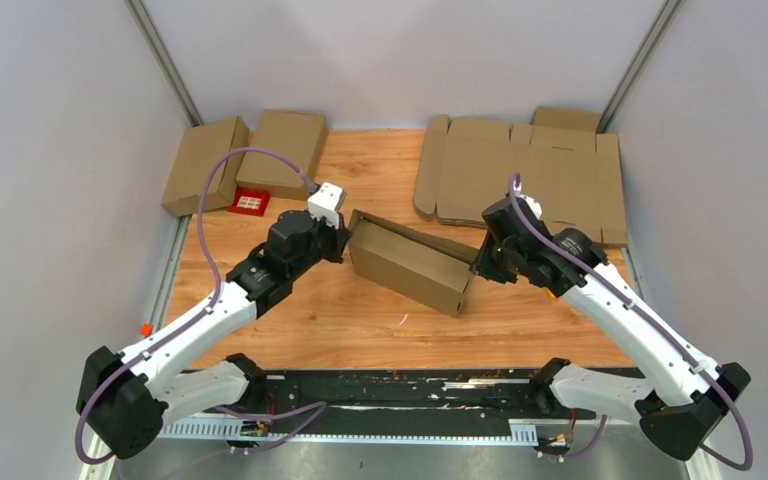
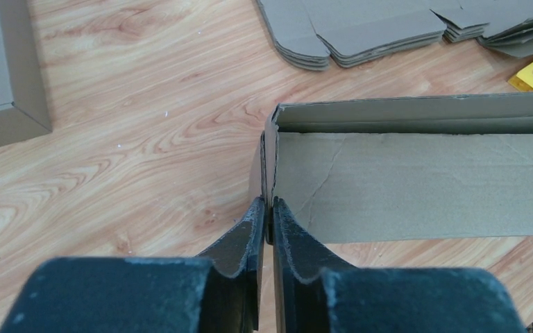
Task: Fold the paper box
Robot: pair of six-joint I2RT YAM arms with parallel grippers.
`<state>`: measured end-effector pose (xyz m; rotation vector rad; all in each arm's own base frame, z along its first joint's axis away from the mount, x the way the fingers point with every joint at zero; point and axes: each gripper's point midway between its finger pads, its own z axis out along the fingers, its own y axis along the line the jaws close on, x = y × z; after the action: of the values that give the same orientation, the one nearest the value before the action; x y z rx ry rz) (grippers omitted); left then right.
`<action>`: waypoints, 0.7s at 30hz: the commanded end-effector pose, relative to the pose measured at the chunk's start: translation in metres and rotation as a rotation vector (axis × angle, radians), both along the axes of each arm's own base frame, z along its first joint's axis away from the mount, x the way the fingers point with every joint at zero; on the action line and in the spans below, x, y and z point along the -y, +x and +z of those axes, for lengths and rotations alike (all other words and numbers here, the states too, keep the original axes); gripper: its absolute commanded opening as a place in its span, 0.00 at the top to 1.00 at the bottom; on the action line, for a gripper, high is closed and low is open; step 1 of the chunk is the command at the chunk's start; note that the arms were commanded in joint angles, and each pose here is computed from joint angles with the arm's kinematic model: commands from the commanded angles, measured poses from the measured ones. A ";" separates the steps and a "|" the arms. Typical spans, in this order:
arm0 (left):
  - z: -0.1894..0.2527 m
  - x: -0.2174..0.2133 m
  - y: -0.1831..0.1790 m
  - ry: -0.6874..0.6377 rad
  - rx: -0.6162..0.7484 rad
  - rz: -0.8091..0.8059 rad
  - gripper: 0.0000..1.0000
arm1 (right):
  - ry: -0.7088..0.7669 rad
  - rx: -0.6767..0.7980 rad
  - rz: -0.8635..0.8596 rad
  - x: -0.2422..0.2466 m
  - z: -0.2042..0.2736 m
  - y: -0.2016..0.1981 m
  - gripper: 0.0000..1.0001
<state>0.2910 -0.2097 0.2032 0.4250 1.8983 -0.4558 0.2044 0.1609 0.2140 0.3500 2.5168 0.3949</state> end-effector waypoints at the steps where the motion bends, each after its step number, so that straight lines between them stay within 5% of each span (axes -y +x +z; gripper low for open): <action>1: -0.007 -0.009 -0.006 0.010 -0.023 0.022 0.82 | -0.028 0.022 -0.035 0.006 -0.007 0.002 1.00; 21: 0.022 -0.007 -0.006 -0.074 0.022 0.037 0.51 | -0.144 0.051 -0.042 0.013 -0.014 0.003 1.00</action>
<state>0.2842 -0.2017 0.2066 0.3815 1.8988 -0.4608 0.2098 0.1586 0.2111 0.3443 2.4458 0.3124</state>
